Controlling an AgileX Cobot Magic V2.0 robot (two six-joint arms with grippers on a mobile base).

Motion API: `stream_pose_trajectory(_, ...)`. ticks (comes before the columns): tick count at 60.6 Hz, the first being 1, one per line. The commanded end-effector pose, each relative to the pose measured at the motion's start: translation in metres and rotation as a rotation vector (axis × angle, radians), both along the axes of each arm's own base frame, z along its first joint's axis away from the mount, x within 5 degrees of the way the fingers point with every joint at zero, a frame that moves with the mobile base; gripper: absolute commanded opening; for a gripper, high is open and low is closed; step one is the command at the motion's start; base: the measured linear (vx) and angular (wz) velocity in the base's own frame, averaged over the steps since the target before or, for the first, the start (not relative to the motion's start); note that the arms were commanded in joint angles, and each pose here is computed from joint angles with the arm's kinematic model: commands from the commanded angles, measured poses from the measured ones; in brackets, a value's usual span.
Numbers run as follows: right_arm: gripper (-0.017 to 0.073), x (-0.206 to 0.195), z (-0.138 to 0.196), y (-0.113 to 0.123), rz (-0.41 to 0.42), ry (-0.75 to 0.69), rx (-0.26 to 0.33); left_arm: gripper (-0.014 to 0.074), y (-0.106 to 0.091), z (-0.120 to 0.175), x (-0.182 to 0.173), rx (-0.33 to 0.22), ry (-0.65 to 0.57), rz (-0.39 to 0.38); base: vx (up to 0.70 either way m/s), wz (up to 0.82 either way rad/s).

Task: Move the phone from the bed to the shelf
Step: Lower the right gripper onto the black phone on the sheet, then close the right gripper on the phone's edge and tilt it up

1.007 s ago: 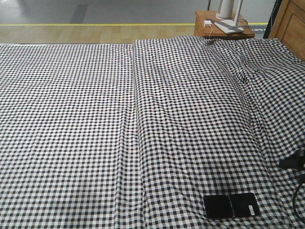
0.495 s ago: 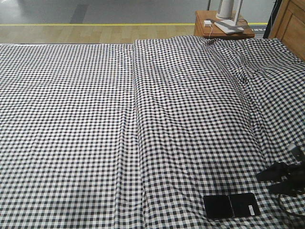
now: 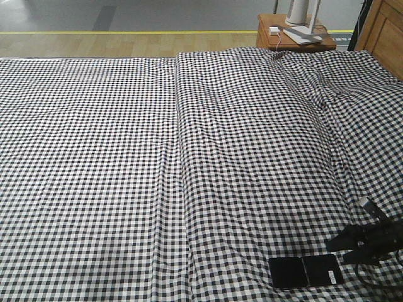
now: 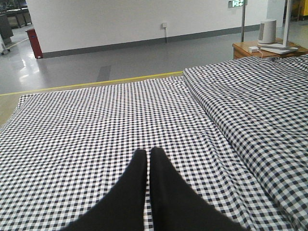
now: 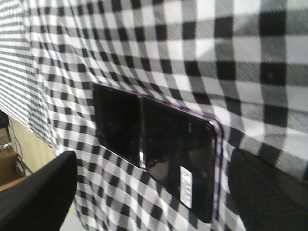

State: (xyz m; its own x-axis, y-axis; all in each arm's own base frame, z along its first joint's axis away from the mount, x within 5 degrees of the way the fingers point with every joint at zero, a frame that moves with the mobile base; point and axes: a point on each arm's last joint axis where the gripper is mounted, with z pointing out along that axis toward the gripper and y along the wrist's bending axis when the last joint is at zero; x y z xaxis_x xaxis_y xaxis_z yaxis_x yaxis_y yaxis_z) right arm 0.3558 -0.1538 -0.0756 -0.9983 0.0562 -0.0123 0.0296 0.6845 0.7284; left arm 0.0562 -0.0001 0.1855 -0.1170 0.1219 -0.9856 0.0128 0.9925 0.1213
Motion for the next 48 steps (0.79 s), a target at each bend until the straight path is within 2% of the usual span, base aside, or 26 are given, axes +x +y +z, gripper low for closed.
stream_pose_trajectory(1, 0.0595, 0.009, 0.021, -0.006, 0.003, -0.04, 0.005, 0.0001, 0.0, 0.015, -0.001, -0.015, -0.107, -0.004, 0.0, 0.0)
stream_pose_trajectory(14, 0.0595, 0.002, 0.004, 0.001, 0.001, 0.0, 0.041, 0.0001, 0.0, 0.015, -0.001, -0.015, -0.107, -0.004, 0.0, 0.0)
stream_pose_trajectory(36, 0.0595, -0.002, -0.01, 0.015, -0.06, 0.009, 0.212, 0.0001, 0.0, 0.015, -0.001, -0.015, -0.107, -0.004, 0.0, 0.0)
stream_pose_trajectory(48, 0.0595, 0.002, -0.009, 0.023, -0.039, 0.0, 0.222, 0.0001, 0.0, 0.015, -0.001, -0.015, -0.107, -0.004, 0.0, 0.0)
